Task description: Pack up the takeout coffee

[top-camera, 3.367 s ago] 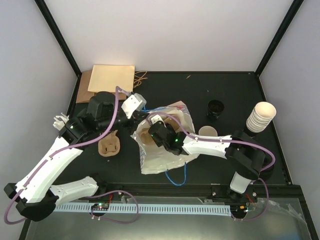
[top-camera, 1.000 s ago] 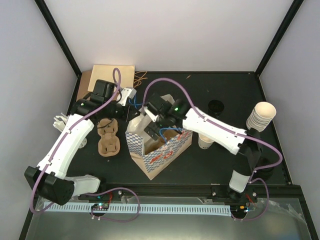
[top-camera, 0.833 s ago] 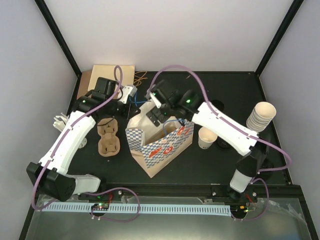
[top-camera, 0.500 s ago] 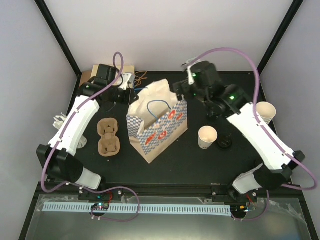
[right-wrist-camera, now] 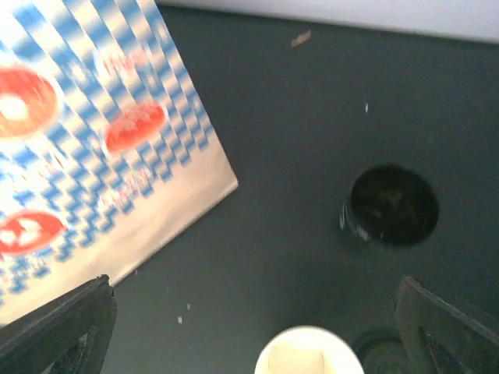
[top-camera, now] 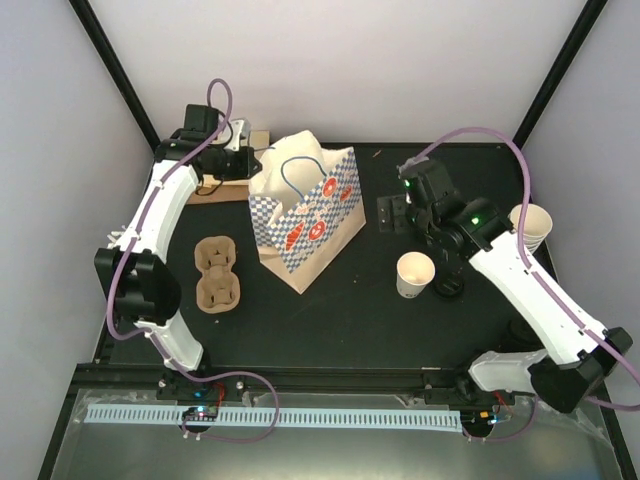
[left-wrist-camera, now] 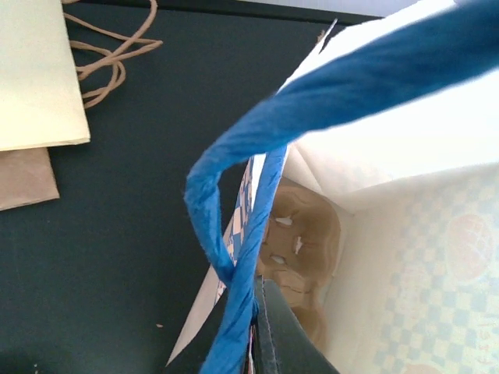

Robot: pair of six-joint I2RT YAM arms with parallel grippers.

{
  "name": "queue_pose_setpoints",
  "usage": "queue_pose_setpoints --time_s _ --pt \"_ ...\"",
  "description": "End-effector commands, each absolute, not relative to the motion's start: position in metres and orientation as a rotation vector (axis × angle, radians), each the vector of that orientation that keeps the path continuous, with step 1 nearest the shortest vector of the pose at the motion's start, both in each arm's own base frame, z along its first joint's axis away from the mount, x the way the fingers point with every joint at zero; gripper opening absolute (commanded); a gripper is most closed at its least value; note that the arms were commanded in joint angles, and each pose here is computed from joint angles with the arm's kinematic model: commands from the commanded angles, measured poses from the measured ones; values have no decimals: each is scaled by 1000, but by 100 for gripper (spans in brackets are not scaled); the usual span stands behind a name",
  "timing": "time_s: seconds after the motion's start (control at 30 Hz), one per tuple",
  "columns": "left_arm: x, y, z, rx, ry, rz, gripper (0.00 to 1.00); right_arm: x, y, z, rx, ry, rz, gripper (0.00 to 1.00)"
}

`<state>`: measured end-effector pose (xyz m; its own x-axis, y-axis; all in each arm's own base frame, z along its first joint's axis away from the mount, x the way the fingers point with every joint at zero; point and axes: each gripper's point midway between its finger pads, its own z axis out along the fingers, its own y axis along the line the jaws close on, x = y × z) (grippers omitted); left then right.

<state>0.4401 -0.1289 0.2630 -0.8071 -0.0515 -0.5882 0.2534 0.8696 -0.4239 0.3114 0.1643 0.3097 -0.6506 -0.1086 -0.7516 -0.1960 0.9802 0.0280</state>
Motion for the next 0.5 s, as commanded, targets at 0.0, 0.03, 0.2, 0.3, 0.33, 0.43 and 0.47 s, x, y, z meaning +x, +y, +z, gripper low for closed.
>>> queue_pose_setpoints --time_s 0.0,0.03,0.2,0.3,0.33,0.43,0.47 --pt "457 -121 288 98 2341 -662 4 289 158 292 -150 2331 220 100" --pt "457 -121 290 95 2335 -665 6 285 156 287 -143 2342 230 100" --pt "447 -121 301 104 2312 -674 39 264 152 260 -156 2402 266 100" --pt "432 -119 320 116 2270 -664 62 253 150 248 -167 2403 302 100" --pt "427 -118 326 118 2255 -656 68 250 149 242 -162 2408 311 100" --pt "410 -108 346 118 2195 -595 90 241 149 224 -170 2449 330 100" --pt "405 -104 353 112 2172 -570 96 240 147 221 -163 2464 320 100"
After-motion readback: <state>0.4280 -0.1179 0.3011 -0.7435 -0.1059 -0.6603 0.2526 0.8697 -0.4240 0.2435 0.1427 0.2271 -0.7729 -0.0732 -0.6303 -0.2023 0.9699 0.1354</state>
